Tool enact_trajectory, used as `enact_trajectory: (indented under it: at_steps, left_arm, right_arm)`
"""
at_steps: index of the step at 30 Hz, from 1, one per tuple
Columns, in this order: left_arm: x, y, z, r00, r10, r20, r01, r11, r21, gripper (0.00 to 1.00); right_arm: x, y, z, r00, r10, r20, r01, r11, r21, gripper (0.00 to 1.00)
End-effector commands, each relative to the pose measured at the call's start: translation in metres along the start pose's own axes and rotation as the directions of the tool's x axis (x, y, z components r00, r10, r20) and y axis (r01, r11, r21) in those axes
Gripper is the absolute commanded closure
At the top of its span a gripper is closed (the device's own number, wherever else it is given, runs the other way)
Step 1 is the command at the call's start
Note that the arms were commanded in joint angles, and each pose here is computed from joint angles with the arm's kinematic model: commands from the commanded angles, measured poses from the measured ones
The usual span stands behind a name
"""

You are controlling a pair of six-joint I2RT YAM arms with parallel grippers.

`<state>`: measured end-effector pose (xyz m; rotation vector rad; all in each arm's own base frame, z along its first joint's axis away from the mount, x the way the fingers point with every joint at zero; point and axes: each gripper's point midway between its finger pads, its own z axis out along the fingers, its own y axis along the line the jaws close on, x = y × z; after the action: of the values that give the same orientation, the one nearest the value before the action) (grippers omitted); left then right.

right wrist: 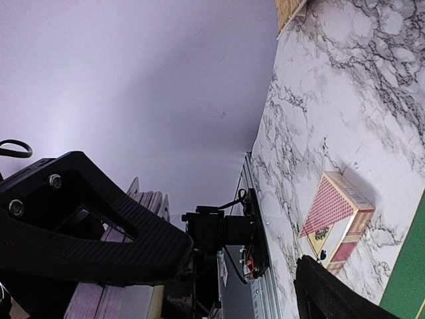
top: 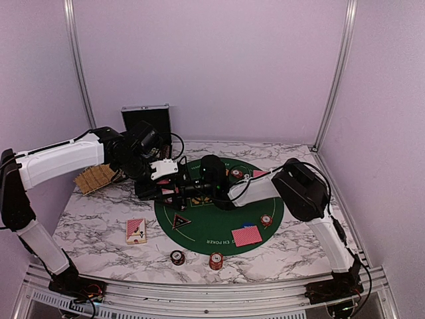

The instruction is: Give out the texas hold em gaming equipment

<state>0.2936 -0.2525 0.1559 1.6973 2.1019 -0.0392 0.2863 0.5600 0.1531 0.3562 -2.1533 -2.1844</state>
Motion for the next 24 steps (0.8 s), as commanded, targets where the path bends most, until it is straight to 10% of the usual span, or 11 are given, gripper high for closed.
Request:
enact_trajectory:
  at_steps: [1,24]
  left_arm:
    - [-0.004,-0.002,-0.01,1.0,0.0,0.018,0.0,1.0,0.005,1.0]
    - [-0.005,-0.002,-0.011,1.0,0.002,0.022,-0.002,1.0,0.004,1.0]
  right_arm:
    - [-0.007,-0.005,-0.005,0.999,-0.004,0.039,0.002,0.999,0.049,0.13]
    - [-0.014,-0.005,-0.038,0.996,-0.013,0.092,0.006,0.997,0.074,0.28]
